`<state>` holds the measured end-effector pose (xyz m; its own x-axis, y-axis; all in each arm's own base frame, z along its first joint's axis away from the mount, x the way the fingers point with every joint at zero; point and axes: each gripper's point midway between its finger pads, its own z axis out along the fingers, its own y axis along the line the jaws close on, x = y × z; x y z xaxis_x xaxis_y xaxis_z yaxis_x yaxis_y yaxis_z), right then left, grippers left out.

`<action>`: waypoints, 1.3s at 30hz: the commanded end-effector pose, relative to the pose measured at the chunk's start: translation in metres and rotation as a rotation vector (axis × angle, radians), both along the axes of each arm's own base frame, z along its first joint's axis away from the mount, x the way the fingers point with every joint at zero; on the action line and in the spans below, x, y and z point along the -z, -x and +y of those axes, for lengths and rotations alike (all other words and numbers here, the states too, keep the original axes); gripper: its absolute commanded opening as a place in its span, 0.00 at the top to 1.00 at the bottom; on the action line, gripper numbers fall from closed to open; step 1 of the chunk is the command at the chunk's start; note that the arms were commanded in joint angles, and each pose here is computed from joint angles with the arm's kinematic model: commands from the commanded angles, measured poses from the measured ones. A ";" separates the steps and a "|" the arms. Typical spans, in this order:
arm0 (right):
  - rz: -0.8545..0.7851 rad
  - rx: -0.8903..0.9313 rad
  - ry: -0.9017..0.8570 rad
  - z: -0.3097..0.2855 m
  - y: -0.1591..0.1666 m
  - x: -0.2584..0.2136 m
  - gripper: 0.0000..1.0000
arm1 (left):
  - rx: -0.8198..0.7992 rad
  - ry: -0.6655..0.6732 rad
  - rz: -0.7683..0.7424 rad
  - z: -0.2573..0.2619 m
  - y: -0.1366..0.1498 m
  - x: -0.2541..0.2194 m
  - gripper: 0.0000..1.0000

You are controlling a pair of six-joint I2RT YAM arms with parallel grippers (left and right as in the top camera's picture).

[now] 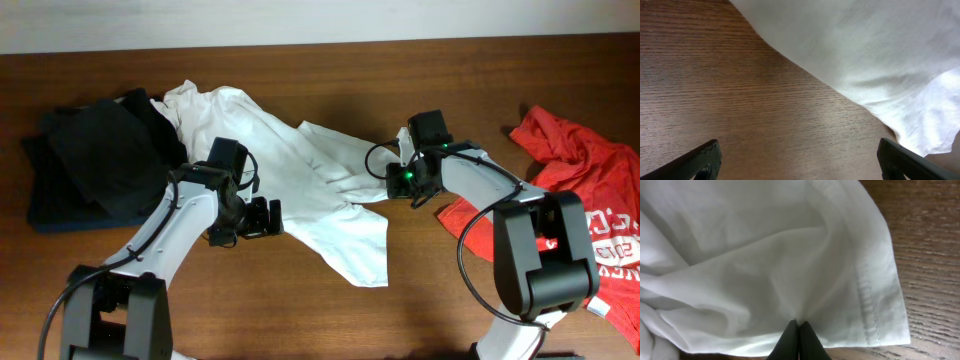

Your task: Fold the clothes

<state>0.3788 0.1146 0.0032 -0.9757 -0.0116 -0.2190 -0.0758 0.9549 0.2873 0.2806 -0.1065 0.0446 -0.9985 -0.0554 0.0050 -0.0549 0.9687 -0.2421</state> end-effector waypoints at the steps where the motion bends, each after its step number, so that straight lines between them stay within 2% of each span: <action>1: -0.011 0.045 0.051 -0.020 -0.009 -0.004 0.96 | -0.007 0.010 0.012 -0.002 0.002 0.001 0.01; 6: -0.095 0.246 0.236 -0.108 -0.050 -0.063 0.96 | -0.008 0.010 0.012 -0.002 0.002 0.001 0.01; 11: -0.148 0.440 0.344 -0.194 -0.067 -0.126 0.96 | -0.007 0.010 0.012 -0.002 0.002 0.001 0.01; 15: -0.153 0.617 0.414 -0.250 -0.059 -0.151 0.96 | -0.008 0.010 0.012 -0.002 0.002 0.001 0.01; 17: -0.104 0.760 0.455 -0.275 -0.040 -0.151 0.96 | -0.008 0.010 0.011 -0.002 0.002 0.001 0.01; 18: -0.084 0.796 0.460 -0.281 -0.034 -0.150 0.96 | -0.008 0.010 0.011 -0.002 0.002 0.001 0.01; 19: -0.063 0.806 0.461 -0.284 -0.028 -0.148 0.91 | -0.008 0.011 0.011 -0.002 0.002 0.001 0.01; 20: -0.046 0.812 0.466 -0.286 -0.023 -0.147 0.74 | -0.007 0.011 0.009 -0.002 0.001 0.001 0.01; 22: -0.025 0.812 0.469 -0.287 -0.018 -0.145 0.59 | -0.007 0.012 0.007 -0.002 0.001 0.001 0.01; 24: -0.014 0.808 0.466 -0.286 -0.015 -0.146 0.47 | -0.007 0.013 0.005 -0.003 0.000 0.001 0.01; 26: -0.008 0.805 0.458 -0.283 -0.010 -0.154 0.41 | -0.002 0.048 -0.010 -0.009 -0.003 -0.001 0.01; 28: -0.014 0.781 0.403 -0.271 -0.006 -0.169 0.41 | 0.022 0.114 -0.062 -0.026 -0.014 -0.006 0.02; 30: -0.017 0.759 0.337 -0.258 -0.002 -0.180 0.42 | 0.062 0.156 -0.132 -0.044 -0.026 -0.010 0.08; 31: -0.019 0.746 0.314 -0.253 0.000 -0.184 0.42 | 0.081 0.163 -0.156 -0.051 -0.029 -0.012 0.16; 34: 0.008 0.674 0.264 -0.236 0.013 -0.192 0.43 | 0.143 0.175 -0.214 -0.073 -0.033 -0.015 0.20; 36: 0.055 0.657 0.266 -0.233 0.024 -0.189 0.43 | 0.169 0.189 -0.207 -0.082 -0.027 -0.016 0.21; 39: 0.098 0.639 0.263 -0.228 0.034 -0.187 0.43 | 0.222 0.251 -0.126 -0.105 0.000 -0.017 0.22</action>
